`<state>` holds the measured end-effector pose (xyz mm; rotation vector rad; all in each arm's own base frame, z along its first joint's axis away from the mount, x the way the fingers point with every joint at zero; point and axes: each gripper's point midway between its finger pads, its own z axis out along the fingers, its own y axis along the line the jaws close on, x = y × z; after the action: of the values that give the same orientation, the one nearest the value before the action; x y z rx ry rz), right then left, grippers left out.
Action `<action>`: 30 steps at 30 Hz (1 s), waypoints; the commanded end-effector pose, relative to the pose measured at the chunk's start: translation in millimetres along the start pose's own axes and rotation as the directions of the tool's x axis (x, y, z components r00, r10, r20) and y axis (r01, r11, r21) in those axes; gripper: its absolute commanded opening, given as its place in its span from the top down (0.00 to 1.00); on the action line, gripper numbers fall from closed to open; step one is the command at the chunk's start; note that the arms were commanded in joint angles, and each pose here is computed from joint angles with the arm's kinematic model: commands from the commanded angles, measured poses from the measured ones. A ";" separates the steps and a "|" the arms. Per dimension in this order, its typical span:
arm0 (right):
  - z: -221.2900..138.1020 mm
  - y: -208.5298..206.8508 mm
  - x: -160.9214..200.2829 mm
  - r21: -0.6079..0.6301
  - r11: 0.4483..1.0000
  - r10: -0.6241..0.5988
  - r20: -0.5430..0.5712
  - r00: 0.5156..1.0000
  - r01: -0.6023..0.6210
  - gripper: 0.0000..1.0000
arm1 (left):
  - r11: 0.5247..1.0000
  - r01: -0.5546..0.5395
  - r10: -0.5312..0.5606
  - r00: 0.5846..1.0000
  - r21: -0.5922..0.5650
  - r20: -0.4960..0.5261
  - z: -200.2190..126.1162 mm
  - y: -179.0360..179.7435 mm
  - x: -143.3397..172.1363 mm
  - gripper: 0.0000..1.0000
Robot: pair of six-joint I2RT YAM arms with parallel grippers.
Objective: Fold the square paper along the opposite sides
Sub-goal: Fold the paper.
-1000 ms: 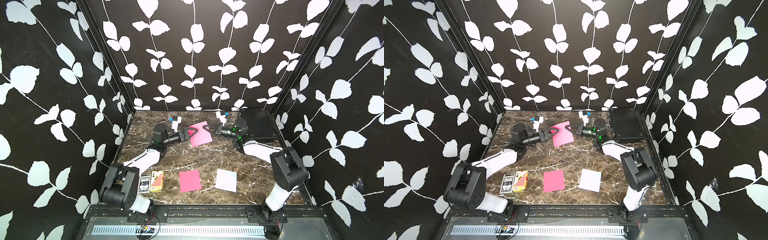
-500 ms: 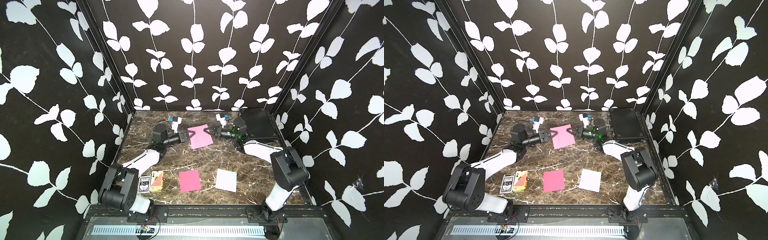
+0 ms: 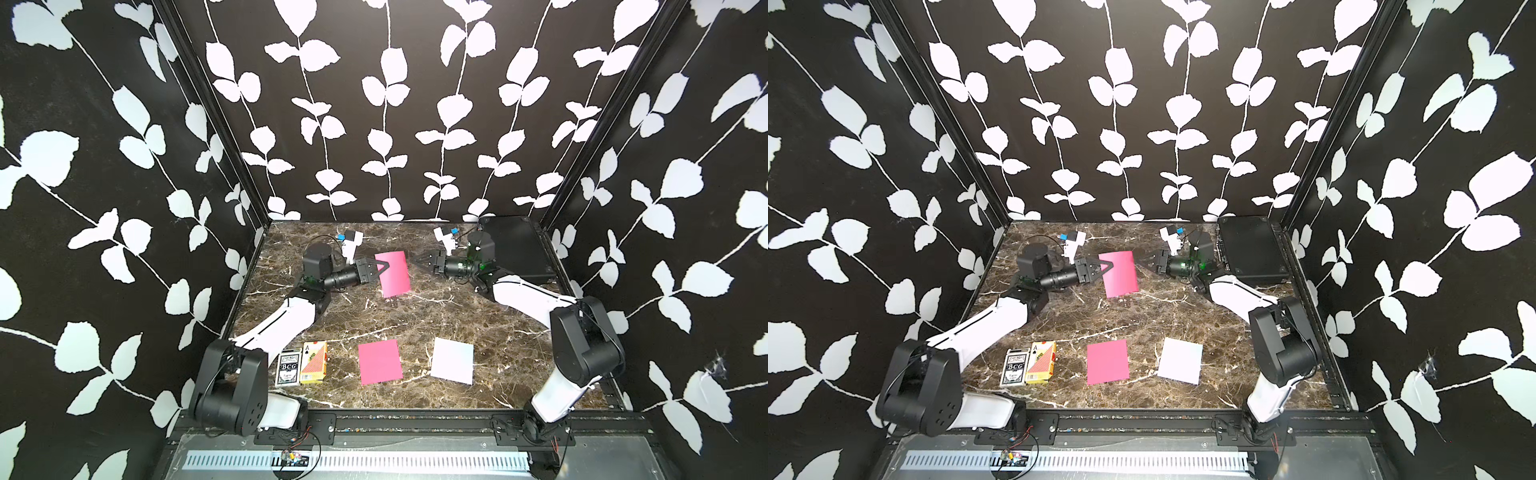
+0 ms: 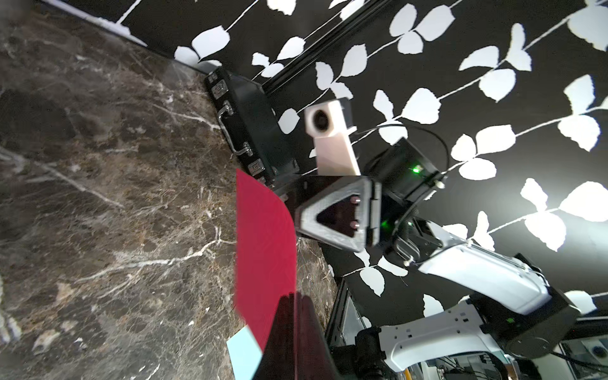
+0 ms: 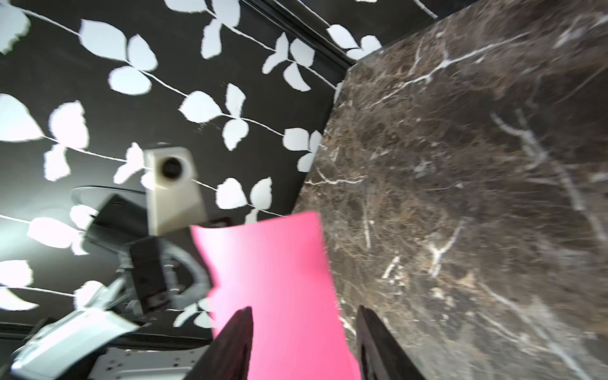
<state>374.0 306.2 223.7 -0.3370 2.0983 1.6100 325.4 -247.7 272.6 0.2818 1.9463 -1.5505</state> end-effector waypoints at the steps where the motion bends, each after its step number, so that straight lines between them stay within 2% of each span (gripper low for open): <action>1: 12.0 -22.3 -6.9 0.031 0.998 -0.059 -0.010 0.998 0.059 0.46 | 0.991 -0.092 0.094 0.995 0.093 -0.018 -6.4 -40.6 -6.3 1.00; 5: 32.6 -34.4 -0.6 -0.023 1.000 -0.022 -0.034 0.999 0.021 0.44 | 0.982 -0.107 0.111 0.994 0.153 -0.018 -7.7 -55.4 -9.4 1.00; 8: 43.0 -20.6 11.7 -0.094 0.995 -0.024 -0.059 0.998 0.018 0.41 | 0.978 -0.120 0.124 0.992 0.170 -0.014 -7.1 -58.1 -10.9 1.00; 13: 25.3 14.1 12.2 -0.226 0.974 -0.016 -0.007 1.000 0.014 0.40 | 0.975 -0.132 0.140 0.990 0.180 -0.033 -7.1 -57.0 -4.9 1.00; 18: 2.5 30.7 15.6 -0.232 0.972 -0.022 0.020 1.000 0.026 0.40 | 0.980 -0.140 0.151 0.986 0.143 -0.069 -8.6 -47.8 5.8 1.00; 29: -22.5 48.0 30.3 -0.212 0.977 -0.019 0.054 0.998 0.030 0.43 | 0.982 -0.178 0.181 0.983 0.071 -0.043 -10.0 -34.9 5.1 1.00; 30: -29.7 62.4 27.6 -0.226 0.972 -0.043 0.074 0.996 0.059 0.43 | 0.981 -0.180 0.182 0.982 0.068 -0.041 -10.0 -34.2 4.9 1.00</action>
<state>324.9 302.8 249.9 -0.3737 1.9105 1.8173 304.1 -251.9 287.8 0.4779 1.8980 -1.5470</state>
